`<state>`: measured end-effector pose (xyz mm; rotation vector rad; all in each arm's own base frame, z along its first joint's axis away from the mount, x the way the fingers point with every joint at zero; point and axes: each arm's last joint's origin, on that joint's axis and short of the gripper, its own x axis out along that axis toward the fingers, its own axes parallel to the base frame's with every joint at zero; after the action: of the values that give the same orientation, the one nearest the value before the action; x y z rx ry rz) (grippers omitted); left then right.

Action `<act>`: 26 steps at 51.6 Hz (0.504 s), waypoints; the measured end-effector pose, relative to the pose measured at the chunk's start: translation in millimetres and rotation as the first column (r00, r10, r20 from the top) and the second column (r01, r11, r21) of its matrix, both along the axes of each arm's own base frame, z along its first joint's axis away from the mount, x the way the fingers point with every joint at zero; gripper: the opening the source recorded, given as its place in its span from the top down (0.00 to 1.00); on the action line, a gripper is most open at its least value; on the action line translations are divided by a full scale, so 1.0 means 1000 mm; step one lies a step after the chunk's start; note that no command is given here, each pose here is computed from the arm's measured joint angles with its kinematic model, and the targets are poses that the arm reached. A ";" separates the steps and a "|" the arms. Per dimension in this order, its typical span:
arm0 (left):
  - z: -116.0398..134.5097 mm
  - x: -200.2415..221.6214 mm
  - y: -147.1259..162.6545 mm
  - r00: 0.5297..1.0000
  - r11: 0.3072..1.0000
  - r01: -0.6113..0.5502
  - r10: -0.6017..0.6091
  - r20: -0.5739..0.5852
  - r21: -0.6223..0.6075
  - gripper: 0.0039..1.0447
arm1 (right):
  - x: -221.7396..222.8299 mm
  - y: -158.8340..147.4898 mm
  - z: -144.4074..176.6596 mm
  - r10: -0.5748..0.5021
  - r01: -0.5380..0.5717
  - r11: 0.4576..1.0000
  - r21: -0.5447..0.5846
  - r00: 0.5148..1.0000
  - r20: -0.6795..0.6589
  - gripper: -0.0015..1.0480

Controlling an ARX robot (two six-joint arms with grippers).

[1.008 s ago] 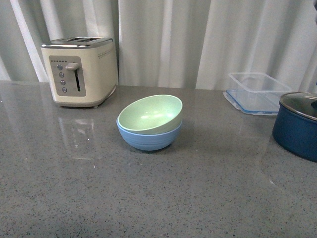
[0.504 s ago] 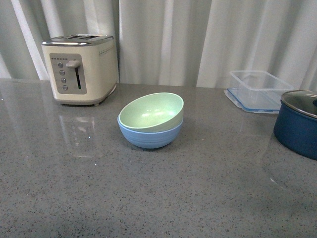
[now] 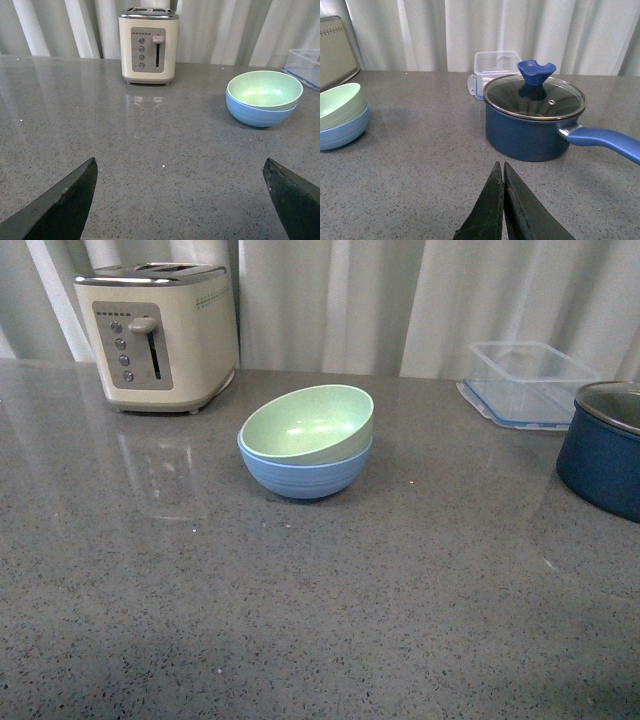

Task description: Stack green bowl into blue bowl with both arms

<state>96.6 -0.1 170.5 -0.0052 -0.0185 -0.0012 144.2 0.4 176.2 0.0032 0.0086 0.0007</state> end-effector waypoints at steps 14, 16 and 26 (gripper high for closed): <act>0.000 0.000 0.000 1.000 1.000 0.000 0.000 0.000 0.000 0.06 | -0.011 0.000 -0.012 0.000 0.000 1.000 0.000 1.000 -0.002 0.99; 0.000 0.000 0.000 1.000 1.000 0.000 0.000 0.000 0.000 0.06 | -0.013 0.000 -0.011 0.000 0.000 1.000 0.000 1.000 0.003 0.99; 0.000 0.000 0.000 1.000 1.000 0.000 0.000 0.000 0.000 0.06 | -0.021 0.000 -0.008 0.000 0.000 1.000 0.000 1.000 0.013 0.99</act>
<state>96.6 -0.1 170.5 -0.0052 -0.0185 -0.0012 123.1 0.3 167.7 0.0033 -0.0040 0.0008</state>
